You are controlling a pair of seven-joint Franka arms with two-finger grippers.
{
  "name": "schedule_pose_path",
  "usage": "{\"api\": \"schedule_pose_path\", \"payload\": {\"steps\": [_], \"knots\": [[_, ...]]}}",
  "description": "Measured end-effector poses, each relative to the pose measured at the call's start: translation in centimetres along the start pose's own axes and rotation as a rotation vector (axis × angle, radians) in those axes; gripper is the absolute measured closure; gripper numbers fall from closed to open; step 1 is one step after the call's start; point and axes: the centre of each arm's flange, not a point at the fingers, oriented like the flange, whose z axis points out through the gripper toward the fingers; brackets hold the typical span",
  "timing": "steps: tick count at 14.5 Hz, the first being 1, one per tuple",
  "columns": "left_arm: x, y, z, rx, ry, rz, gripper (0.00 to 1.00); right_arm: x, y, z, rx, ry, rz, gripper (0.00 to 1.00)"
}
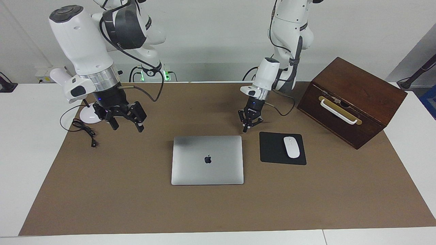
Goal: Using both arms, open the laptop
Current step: 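Brace the laptop base with the left gripper while the right gripper reaches the lid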
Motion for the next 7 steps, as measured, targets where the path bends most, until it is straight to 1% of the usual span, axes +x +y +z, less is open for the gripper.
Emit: {"api": "schedule_pose_path", "payload": {"steps": [3, 5, 7], "knots": [[1.2, -0.1, 0.0, 0.002, 0.027, -0.002, 0.99, -1.3, -3.1, 1.0, 0.045, 0.016, 0.136, 0.0], [1.9, -0.1, 0.1, 0.002, 0.038, -0.003, 0.99, -2.3, -5.4, 1.3, 0.092, 0.02, 0.236, 0.0], [2.3, -0.2, 0.7, 0.003, 0.041, -0.005, 0.99, -3.1, -7.6, 1.5, 0.143, 0.055, 0.305, 0.0]]}}
